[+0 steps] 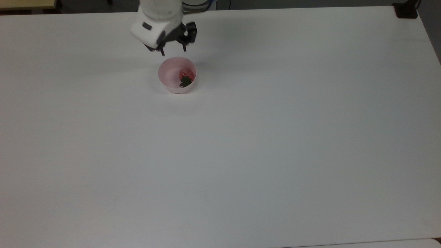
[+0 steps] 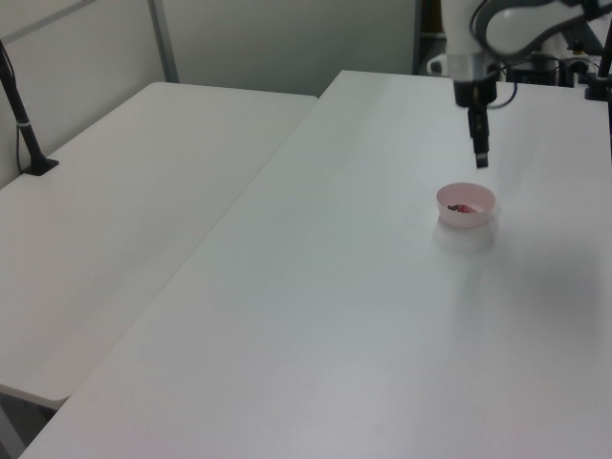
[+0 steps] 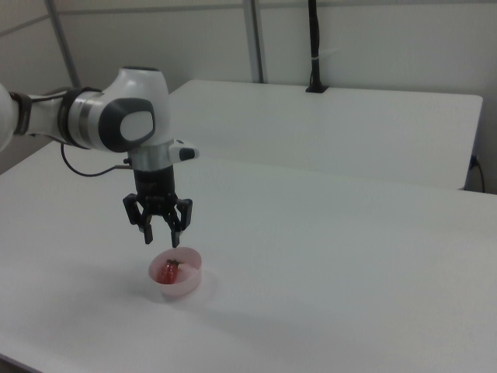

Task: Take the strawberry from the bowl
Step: 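Lower the open gripper into the pink bowl around the strawberry, then close the gripper on the red strawberry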

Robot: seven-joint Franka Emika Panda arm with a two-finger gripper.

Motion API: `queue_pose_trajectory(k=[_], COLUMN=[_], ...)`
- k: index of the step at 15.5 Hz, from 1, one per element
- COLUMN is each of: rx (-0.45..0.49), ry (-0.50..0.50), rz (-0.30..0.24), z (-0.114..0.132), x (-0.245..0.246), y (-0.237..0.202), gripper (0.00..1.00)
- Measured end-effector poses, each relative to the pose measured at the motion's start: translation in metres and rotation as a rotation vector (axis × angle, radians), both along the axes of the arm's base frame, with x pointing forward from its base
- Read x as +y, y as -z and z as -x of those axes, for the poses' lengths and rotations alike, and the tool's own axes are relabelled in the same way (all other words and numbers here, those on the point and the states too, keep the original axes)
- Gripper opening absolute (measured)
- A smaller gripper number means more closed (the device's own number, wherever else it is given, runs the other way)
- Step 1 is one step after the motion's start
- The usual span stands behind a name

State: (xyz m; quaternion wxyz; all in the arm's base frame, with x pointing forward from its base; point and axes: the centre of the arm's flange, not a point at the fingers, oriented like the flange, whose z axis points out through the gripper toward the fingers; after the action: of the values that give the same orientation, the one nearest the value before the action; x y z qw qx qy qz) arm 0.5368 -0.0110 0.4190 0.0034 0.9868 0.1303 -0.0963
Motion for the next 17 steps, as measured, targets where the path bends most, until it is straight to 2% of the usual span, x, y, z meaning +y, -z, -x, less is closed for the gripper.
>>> queue_pose_trajectory(k=[5,13,17], rx=[-0.004,0.032,0.02], ry=[0.042,0.044,0.048], rz=[0.009,0.01,0.009], z=[-0.016,-0.02,-0.025], x=[0.013,0.013,0.013], y=[0.045,0.075,0.093], gripper=[0.63,0.64,0.64])
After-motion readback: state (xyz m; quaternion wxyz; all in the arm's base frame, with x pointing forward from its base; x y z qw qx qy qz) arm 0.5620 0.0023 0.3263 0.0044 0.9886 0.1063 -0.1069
